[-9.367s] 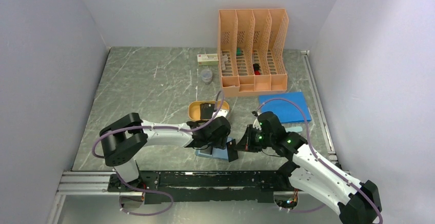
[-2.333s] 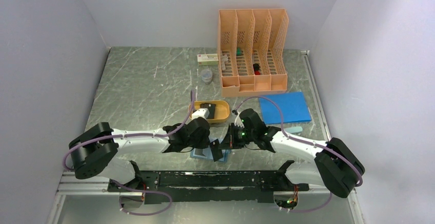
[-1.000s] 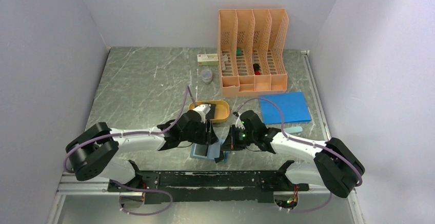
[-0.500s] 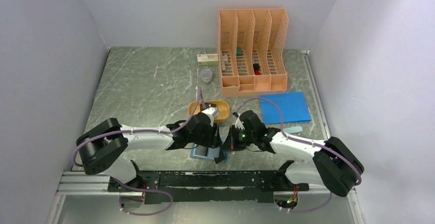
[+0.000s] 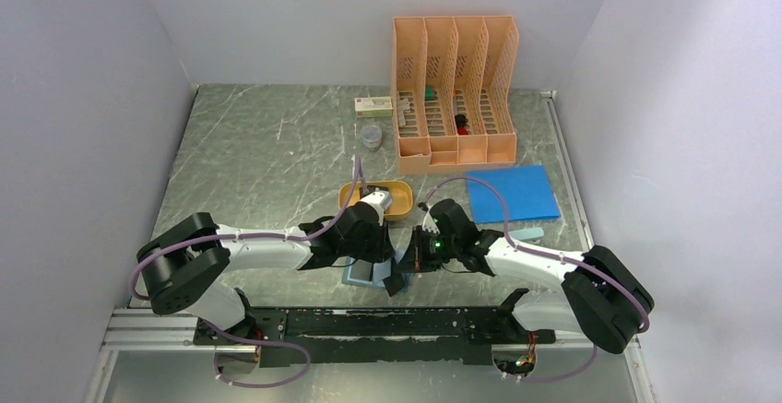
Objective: Put the credit cards into the card holder
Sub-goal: Turn over the card slot in the card holder.
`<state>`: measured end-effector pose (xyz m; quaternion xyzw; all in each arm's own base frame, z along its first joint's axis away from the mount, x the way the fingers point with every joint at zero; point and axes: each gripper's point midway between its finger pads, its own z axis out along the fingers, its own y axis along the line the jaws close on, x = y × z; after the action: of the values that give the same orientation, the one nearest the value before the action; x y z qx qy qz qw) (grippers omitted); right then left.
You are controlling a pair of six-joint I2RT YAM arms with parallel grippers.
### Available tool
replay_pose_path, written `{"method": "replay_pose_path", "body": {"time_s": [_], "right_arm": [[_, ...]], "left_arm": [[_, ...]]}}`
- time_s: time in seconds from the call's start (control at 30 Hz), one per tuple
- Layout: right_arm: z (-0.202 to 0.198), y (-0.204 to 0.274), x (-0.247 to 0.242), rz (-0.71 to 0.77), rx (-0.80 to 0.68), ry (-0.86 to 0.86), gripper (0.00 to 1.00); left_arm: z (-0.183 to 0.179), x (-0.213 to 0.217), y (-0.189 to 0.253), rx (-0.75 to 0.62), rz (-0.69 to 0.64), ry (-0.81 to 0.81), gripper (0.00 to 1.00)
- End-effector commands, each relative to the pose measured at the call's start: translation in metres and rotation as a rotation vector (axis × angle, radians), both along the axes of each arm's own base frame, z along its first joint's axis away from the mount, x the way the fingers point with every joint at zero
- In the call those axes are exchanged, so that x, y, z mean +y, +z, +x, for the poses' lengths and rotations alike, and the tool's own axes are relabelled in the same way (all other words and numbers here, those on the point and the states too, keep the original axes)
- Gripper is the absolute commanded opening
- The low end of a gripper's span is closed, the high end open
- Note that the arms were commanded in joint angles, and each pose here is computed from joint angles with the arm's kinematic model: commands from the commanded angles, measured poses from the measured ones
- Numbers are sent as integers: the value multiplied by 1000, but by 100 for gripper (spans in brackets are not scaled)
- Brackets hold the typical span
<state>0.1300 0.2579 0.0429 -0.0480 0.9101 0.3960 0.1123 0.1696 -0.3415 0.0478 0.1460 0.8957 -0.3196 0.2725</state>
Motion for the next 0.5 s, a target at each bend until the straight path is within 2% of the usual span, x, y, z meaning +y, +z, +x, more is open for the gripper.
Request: {"method": "replay_pose_path", "body": {"time_s": [0.0,0.2,0.47], "right_arm": [[-1,0,-3,-16,-17,1,0],[-3,3,-12,-37,-29,-20,0],[-9,41,-22,-13,-98,-16,0]], "left_arm": [[-1,15,-14,2,71,27,17],[-1,20,-18,0,89,43,11],[1,22,-18,-2,84,57,8]]}}
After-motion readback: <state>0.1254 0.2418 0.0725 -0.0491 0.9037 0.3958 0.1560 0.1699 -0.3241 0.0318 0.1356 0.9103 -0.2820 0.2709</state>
